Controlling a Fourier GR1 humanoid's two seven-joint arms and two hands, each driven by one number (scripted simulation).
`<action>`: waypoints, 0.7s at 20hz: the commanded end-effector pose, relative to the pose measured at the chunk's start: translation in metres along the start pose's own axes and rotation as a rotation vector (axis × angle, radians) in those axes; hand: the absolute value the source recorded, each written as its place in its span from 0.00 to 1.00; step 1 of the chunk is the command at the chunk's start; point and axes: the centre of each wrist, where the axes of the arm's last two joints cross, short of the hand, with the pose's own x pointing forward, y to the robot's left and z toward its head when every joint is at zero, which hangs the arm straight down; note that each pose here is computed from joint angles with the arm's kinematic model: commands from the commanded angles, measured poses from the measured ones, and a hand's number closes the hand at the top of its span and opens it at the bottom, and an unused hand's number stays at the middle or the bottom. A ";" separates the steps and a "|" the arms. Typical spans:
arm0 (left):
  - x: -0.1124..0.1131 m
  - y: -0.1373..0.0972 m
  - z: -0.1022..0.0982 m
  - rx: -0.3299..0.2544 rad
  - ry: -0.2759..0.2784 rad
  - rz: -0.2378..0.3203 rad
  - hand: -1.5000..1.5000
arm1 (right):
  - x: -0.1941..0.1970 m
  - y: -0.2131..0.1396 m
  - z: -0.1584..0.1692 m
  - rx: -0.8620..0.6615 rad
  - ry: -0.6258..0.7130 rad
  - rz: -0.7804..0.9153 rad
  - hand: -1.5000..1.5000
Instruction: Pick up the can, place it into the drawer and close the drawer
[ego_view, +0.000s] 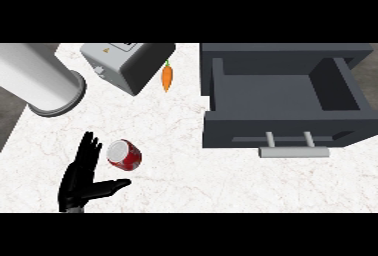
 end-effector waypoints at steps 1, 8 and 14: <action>-0.016 -0.013 0.001 0.002 0.027 0.027 0.00 | 0.006 -0.002 -0.003 0.008 -0.004 -0.015 0.00; -0.038 -0.017 -0.013 -0.037 0.057 0.082 0.00 | -0.003 0.005 0.002 0.001 -0.008 -0.005 0.00; -0.044 -0.015 -0.013 -0.043 0.051 0.113 0.00 | 0.012 -0.002 -0.006 -0.006 -0.001 -0.013 0.00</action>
